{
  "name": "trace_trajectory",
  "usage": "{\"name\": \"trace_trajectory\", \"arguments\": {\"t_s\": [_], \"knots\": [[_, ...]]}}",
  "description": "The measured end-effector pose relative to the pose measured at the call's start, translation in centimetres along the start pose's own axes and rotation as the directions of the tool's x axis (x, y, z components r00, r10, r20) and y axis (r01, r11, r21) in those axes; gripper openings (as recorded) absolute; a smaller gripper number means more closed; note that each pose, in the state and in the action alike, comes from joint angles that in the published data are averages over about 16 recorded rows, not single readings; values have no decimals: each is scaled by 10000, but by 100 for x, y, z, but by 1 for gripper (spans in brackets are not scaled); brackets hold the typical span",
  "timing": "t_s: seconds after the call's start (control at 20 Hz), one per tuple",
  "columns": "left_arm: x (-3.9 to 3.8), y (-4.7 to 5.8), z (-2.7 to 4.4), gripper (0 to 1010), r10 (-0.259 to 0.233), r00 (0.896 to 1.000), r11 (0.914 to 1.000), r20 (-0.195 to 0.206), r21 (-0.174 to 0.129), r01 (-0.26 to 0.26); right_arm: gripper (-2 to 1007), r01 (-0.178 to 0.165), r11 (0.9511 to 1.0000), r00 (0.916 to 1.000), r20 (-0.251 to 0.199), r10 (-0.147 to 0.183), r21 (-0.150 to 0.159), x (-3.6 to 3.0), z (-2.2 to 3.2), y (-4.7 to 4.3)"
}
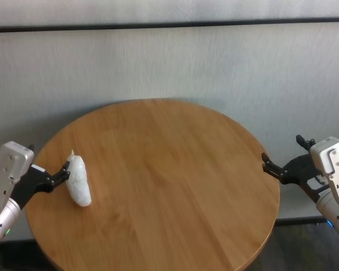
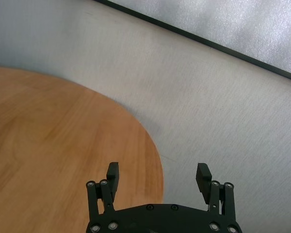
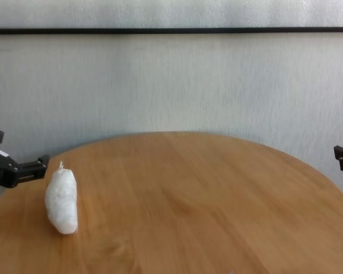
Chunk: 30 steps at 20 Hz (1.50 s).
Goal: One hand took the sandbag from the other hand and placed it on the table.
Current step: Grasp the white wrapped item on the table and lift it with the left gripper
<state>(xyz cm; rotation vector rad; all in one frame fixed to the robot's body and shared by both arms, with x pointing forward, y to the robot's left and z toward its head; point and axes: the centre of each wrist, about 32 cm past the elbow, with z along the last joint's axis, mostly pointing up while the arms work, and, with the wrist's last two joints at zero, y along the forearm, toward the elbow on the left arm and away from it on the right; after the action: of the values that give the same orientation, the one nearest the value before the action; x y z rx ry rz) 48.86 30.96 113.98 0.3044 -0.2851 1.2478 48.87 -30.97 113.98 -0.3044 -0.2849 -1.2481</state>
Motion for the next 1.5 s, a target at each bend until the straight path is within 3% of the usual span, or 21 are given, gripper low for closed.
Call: {"name": "trace_trajectory", "arguments": {"t_s": [1.5], "knots": [[0, 0, 0, 1000, 0, 10000, 10000, 0, 0, 0, 1003, 0, 10000, 10000, 0, 0, 0, 0, 0, 0]]}}
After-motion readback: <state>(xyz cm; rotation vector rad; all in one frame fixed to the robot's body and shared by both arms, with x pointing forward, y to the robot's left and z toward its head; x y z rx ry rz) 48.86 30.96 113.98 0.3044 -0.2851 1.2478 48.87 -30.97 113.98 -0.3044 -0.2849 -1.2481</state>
